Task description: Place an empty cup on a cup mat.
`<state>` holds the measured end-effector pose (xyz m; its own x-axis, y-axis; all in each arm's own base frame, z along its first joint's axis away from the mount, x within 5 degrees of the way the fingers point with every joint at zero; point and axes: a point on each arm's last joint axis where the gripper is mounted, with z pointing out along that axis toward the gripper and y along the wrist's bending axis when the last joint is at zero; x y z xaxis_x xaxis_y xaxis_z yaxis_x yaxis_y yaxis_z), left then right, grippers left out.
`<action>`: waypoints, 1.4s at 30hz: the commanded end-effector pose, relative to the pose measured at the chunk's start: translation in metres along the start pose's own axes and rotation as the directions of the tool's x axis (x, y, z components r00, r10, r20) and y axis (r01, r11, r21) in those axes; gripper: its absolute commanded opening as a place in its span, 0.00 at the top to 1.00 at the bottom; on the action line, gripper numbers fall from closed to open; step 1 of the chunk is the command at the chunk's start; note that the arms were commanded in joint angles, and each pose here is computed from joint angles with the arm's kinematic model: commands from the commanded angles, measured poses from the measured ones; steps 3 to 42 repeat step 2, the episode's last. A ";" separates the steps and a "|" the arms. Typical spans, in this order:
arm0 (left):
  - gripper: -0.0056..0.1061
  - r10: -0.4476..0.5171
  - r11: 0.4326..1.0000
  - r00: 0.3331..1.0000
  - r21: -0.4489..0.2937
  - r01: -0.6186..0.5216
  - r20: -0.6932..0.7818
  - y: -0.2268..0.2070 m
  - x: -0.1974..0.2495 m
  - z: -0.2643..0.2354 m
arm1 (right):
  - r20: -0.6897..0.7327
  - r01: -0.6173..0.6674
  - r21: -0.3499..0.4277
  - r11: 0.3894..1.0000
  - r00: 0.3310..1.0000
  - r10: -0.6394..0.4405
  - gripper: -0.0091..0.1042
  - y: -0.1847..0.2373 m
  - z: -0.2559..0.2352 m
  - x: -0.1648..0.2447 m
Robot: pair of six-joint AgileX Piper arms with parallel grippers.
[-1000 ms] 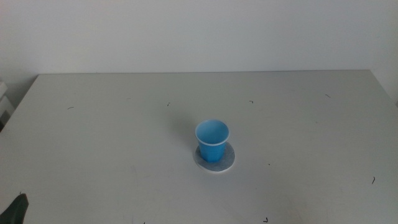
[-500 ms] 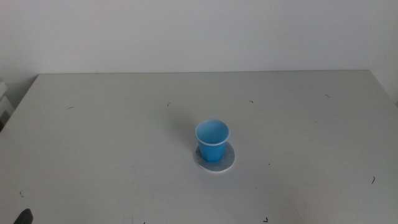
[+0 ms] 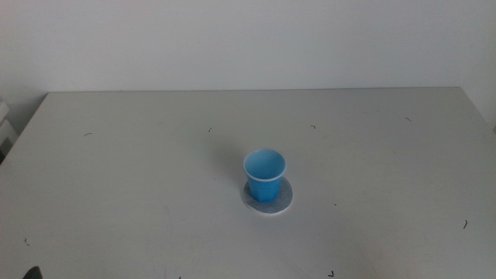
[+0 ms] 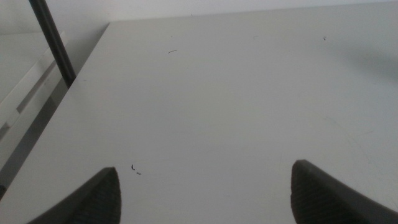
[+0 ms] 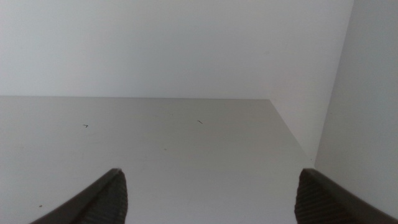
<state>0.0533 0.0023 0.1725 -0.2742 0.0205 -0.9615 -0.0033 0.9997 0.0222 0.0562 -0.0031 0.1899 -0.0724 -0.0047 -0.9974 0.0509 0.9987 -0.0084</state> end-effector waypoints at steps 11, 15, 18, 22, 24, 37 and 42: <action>0.01 -0.024 1.000 0.996 0.011 0.023 0.090 -0.001 -0.009 -0.002 | 0.108 0.017 -0.001 1.000 0.994 -0.017 0.09 0.000 -0.003 -0.012; 0.01 -0.024 1.000 0.996 0.011 0.023 0.090 -0.001 -0.009 -0.002 | 0.108 0.017 -0.001 1.000 0.994 -0.017 0.09 0.000 -0.003 -0.012; 0.01 -0.024 1.000 0.996 0.011 0.023 0.090 -0.001 -0.009 -0.002 | 0.108 0.017 -0.001 1.000 0.994 -0.017 0.09 0.000 -0.003 -0.012; 0.01 -0.024 1.000 0.996 0.011 0.023 0.090 -0.001 -0.009 -0.002 | 0.108 0.017 -0.001 1.000 0.994 -0.017 0.09 0.000 -0.003 -0.012; 0.01 -0.024 1.000 0.996 0.011 0.023 0.090 -0.001 -0.009 -0.002 | 0.108 0.017 -0.001 1.000 0.994 -0.017 0.09 0.000 -0.003 -0.012; 0.01 -0.024 1.000 0.996 0.011 0.023 0.090 -0.001 -0.009 -0.002 | 0.108 0.017 -0.001 1.000 0.994 -0.017 0.09 0.000 -0.003 -0.012; 0.01 -0.024 1.000 0.996 0.011 0.023 0.090 -0.001 -0.009 -0.002 | 0.108 0.017 -0.001 1.000 0.994 -0.017 0.09 0.000 -0.003 -0.012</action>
